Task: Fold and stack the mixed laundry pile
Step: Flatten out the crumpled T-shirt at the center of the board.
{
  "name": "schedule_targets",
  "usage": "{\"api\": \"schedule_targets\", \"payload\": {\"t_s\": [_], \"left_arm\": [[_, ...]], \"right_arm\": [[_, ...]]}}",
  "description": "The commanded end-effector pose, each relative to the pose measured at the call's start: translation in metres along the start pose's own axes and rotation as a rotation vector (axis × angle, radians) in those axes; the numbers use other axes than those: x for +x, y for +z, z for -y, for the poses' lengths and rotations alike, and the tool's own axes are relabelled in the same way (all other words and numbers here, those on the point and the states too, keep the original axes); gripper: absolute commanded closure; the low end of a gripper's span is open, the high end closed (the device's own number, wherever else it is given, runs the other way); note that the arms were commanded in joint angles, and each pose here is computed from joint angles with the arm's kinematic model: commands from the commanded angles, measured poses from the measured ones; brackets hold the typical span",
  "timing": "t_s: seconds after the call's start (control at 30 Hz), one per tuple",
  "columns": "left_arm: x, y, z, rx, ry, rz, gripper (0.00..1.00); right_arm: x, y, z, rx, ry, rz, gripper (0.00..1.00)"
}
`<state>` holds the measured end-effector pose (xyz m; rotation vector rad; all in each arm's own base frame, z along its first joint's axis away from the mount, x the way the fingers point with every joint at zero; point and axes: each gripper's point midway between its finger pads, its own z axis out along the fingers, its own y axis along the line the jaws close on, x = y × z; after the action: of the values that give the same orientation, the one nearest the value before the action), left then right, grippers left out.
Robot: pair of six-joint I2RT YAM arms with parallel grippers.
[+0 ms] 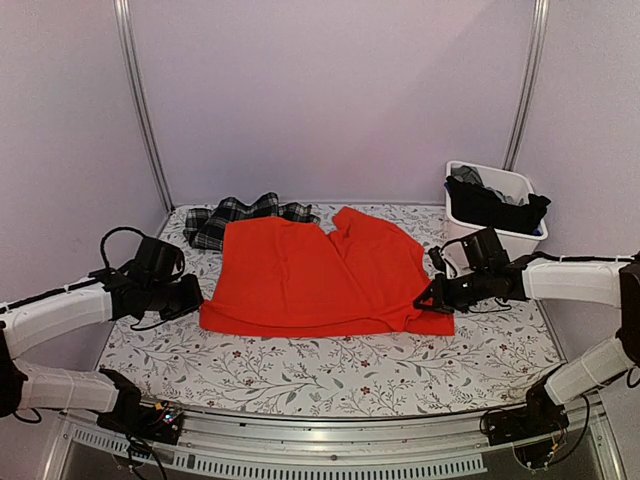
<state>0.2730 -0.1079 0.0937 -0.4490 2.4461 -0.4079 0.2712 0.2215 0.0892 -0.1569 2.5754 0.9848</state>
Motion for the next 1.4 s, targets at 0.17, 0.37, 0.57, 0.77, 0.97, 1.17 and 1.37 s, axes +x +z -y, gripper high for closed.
{"api": "schedule_targets", "payload": {"t_s": [0.17,0.37,0.57,0.77,0.97,1.17,1.37], "left_arm": [[0.010,-0.018,0.005,0.074,0.001,-0.009,1.00],[0.045,-0.036,0.009,0.107,-0.047,-0.131,1.00],[0.088,-0.048,0.009,0.074,-0.096,-0.250,1.00],[0.107,-0.073,-0.005,0.009,-0.138,-0.269,1.00],[0.123,-0.085,-0.014,-0.025,-0.149,-0.302,1.00],[0.115,-0.097,-0.020,-0.062,-0.102,-0.279,0.90],[0.072,-0.119,0.010,0.025,-0.001,-0.143,0.46]], "right_arm": [[0.032,-0.005,-0.006,-0.090,-0.024,-0.090,0.97],[0.077,-0.024,-0.023,-0.140,0.005,-0.149,0.97],[0.114,-0.029,-0.019,-0.102,0.047,-0.224,0.95],[0.140,-0.041,-0.016,-0.098,0.095,-0.251,0.96],[0.157,-0.047,-0.018,-0.092,0.116,-0.282,0.97],[0.158,-0.060,-0.028,-0.096,0.101,-0.303,0.61],[0.111,-0.106,-0.058,-0.023,-0.059,-0.189,0.30]]}}
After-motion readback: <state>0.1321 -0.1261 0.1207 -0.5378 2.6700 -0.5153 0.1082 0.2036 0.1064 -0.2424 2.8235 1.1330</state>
